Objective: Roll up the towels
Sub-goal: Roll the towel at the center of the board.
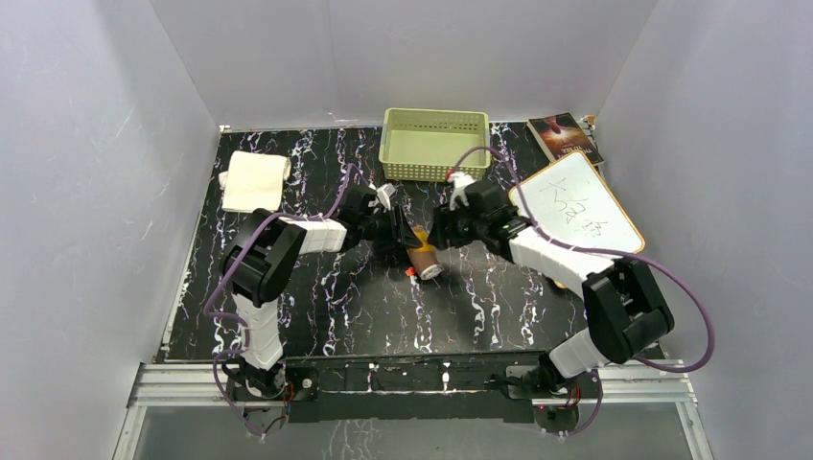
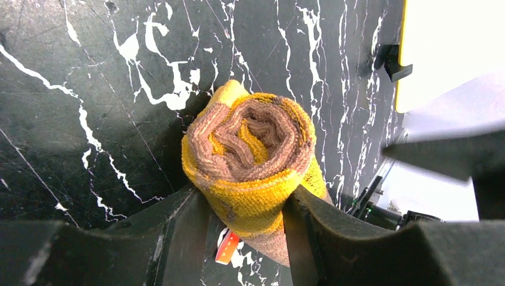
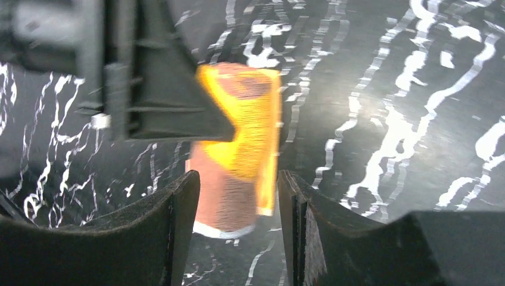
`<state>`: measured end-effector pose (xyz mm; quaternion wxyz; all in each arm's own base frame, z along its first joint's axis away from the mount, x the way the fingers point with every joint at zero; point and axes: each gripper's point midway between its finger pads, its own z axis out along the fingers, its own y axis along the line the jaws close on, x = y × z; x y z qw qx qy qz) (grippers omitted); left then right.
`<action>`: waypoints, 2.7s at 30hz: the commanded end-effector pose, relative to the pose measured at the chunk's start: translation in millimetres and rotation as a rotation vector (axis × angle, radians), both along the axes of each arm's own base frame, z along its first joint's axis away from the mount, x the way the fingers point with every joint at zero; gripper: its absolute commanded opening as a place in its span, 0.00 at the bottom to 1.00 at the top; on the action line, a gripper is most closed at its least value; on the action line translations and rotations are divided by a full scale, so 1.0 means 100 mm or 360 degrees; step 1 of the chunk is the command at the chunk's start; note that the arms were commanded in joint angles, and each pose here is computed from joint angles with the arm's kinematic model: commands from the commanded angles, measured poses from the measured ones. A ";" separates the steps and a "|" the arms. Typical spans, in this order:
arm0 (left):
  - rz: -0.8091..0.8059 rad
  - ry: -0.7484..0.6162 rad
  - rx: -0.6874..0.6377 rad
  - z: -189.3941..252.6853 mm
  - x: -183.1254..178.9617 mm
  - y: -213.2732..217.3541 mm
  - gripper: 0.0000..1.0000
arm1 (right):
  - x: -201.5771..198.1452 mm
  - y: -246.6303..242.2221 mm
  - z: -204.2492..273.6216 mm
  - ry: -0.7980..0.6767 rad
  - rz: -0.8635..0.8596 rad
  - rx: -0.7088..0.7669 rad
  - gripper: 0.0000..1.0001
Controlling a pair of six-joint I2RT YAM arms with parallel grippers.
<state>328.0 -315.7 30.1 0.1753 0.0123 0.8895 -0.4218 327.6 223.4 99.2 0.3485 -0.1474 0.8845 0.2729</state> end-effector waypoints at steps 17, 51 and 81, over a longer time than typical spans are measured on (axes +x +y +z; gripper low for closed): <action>0.0026 0.0113 0.0313 -0.29 -0.10 0.22 0.48 | -0.33 0.58 -0.22 -0.0222 0.0146 -0.0546 0.51; -0.0094 0.0160 0.0183 -0.40 -0.08 -0.04 0.75 | -0.51 0.18 -0.69 0.0316 0.0053 0.0160 0.29; 0.0078 0.0293 0.0453 -0.97 -0.17 0.18 0.63 | -0.67 -0.27 -1.03 0.0658 -0.0150 0.0167 0.45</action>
